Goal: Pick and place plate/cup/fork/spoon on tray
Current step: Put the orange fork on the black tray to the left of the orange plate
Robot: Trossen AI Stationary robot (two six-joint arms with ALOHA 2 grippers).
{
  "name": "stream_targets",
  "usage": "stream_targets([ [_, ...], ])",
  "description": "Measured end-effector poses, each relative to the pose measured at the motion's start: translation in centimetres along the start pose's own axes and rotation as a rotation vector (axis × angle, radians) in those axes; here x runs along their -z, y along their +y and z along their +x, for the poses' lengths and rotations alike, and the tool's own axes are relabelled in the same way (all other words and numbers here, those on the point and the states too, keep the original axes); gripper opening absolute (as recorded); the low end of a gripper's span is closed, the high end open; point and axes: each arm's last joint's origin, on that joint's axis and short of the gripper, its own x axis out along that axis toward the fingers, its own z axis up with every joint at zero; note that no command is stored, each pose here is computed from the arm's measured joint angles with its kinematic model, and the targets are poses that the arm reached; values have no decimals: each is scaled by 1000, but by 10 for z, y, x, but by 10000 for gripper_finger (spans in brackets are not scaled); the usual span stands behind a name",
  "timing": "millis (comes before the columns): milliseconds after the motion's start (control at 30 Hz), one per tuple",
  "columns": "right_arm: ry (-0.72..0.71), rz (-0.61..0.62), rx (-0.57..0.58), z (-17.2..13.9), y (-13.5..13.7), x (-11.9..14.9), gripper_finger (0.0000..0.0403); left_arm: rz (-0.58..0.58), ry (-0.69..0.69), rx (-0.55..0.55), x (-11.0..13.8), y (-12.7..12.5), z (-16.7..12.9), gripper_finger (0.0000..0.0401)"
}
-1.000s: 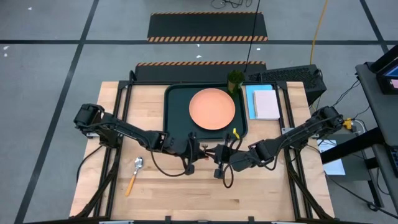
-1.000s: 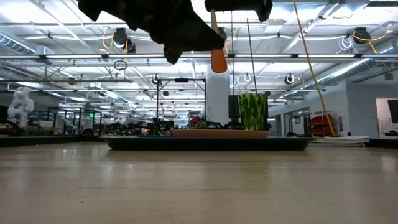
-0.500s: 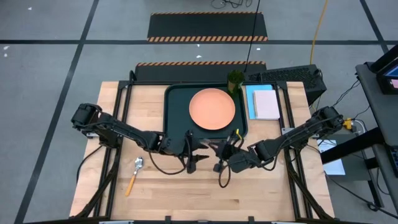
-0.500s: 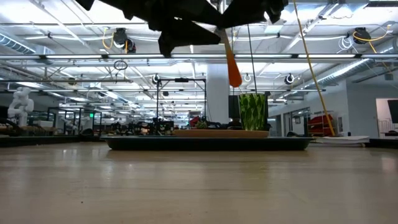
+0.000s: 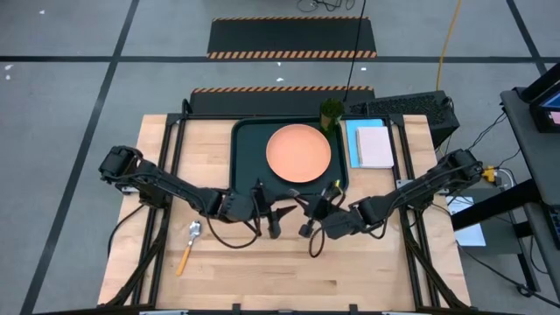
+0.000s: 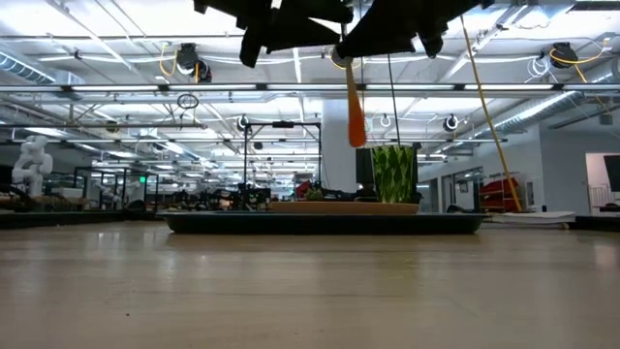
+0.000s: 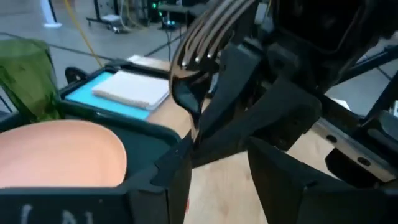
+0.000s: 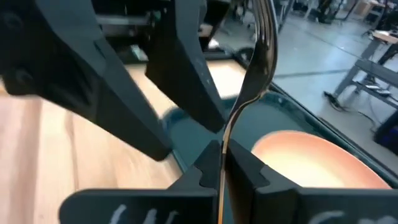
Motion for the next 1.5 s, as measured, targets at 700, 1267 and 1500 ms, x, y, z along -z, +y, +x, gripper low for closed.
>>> stream_targets([
  [700, -188, 84, -28, -1, -7, 15, 0, 62, -178, -144, 5, 1, 19, 129],
  [1267, -185, 83, 0, 1, -9, 15, 16, 123, -213, -157, 9, 4, 28, 20],
  [1500, -154, 35, 1, -7, -15, 11, 77, 135, -185, -186, -7, 12, 18, 7],
])
